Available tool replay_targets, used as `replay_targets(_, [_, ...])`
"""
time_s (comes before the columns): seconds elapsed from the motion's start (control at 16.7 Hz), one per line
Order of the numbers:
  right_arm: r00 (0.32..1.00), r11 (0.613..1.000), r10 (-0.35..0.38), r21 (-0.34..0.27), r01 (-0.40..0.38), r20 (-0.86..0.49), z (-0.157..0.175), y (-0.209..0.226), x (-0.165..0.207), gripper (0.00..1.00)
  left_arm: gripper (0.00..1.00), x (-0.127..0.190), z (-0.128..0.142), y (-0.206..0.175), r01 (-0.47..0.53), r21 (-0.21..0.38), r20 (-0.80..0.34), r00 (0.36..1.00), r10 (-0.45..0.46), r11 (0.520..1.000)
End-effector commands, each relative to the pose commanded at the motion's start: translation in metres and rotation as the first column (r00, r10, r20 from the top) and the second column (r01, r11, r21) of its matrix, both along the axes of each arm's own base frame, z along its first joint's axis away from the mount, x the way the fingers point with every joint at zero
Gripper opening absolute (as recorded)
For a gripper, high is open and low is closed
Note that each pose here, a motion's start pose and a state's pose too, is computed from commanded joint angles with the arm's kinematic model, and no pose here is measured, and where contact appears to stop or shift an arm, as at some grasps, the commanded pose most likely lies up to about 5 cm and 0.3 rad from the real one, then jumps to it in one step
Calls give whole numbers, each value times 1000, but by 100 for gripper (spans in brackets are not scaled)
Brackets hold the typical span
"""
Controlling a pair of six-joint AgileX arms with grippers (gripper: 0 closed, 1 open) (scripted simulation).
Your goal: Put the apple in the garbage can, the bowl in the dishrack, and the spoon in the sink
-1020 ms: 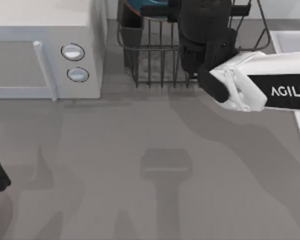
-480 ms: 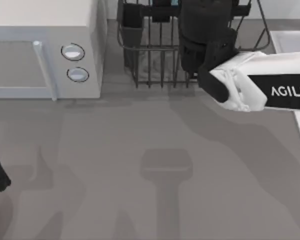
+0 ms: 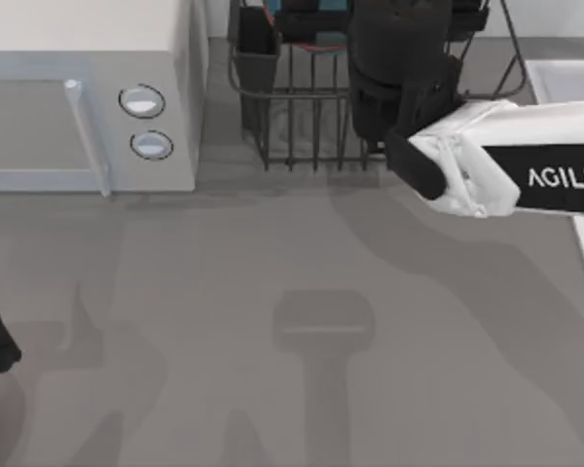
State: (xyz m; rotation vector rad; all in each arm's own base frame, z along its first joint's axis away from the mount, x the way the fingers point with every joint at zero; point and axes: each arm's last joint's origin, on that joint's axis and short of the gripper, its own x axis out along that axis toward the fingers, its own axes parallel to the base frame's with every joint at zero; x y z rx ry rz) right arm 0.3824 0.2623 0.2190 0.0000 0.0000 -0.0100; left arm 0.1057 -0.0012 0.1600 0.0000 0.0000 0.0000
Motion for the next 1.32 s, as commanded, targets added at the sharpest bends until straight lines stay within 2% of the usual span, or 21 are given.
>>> replay_targets(0.24, [1000, 1000, 13, -3, -13, -6, 3, -8, -3, 100, 100, 0, 0, 0, 0, 0, 0, 1000, 0, 1000])
replay_targets(0.54, [995, 997, 78, -19, -79, -56, 23, -73, -35, 100, 100, 0, 0, 0, 0, 0, 0, 1000, 0, 1000])
replay_targets(0.72, [990, 993, 116, -13, -117, -75, 39, -130, -80, 100, 100, 0, 0, 0, 0, 0, 0, 1000, 0, 1000])
replay_targets(0.96, [990, 991, 136, 7, -136, -45, 43, -199, -164, 100, 100, 0, 0, 0, 0, 0, 0, 1000, 0, 1000])
replay_targets(1.14, [992, 992, 123, 13, -123, -10, 22, -232, -220, 100, 100, 0, 0, 0, 0, 0, 0, 1000, 0, 1000])
replay_targets(1.32, [996, 996, 92, 10, -92, 6, -12, -249, -255, 100, 100, 0, 0, 0, 0, 0, 0, 1000, 0, 1000])
